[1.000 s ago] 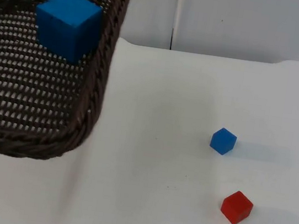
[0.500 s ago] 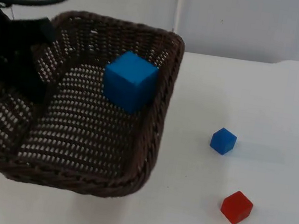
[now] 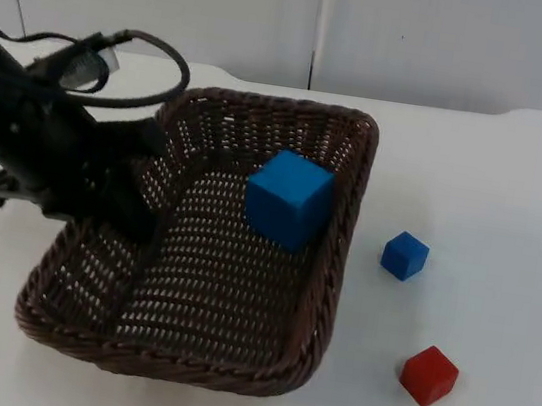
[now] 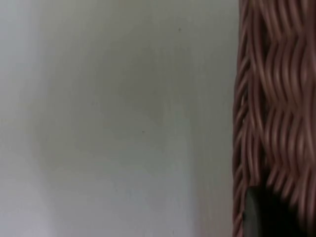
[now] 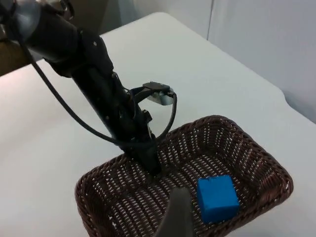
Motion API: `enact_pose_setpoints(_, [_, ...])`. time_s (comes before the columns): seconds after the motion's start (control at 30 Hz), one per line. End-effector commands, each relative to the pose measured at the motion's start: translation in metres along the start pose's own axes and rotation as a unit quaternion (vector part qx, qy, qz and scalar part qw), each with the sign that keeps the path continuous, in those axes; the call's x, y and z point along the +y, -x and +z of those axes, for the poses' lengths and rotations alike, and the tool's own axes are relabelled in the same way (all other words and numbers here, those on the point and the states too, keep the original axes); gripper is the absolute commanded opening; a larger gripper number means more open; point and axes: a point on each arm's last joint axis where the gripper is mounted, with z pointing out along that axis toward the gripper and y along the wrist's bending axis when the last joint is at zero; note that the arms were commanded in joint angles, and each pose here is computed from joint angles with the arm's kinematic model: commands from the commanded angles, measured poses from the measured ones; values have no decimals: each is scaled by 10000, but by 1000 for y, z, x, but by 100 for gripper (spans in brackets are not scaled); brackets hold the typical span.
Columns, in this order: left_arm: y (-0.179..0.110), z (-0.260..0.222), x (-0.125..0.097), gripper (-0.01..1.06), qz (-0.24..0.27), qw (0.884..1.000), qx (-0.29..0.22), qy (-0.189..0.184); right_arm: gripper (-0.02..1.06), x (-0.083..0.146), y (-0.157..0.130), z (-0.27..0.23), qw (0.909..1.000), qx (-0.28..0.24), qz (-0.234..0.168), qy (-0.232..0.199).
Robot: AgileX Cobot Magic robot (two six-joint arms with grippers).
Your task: Pick up the basket with the left hand and place the largest block into the basket with the right hand.
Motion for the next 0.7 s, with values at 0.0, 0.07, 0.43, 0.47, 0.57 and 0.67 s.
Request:
enact_pose_setpoints(0.0, [4,6,-3,0,-34,9996,-114,-245,67,-1,-3,-2,10000,27,-10,-51])
enact_pose_setpoints(0.07, [2,14,0,0,-20,9996,-49,-273,67,-1,-5,-2,10000,38,-15,-59])
enact_pose_setpoints(0.43, [1,22,6,2,57,9998,-35,-186,67,-1,-11,2,9999,131,17,-51])
enact_pose_setpoints(0.47, [1,22,6,6,80,9998,-35,-186,67,-1,-11,2,9999,131,17,-51])
enact_pose_setpoints(0.57, [1,22,6,20,93,9998,-36,-186,67,-1,-11,2,9999,131,17,-51])
enact_pose_setpoints(0.67, [1,22,6,37,107,9998,-27,-179,67,-1,-11,2,9999,131,17,-51])
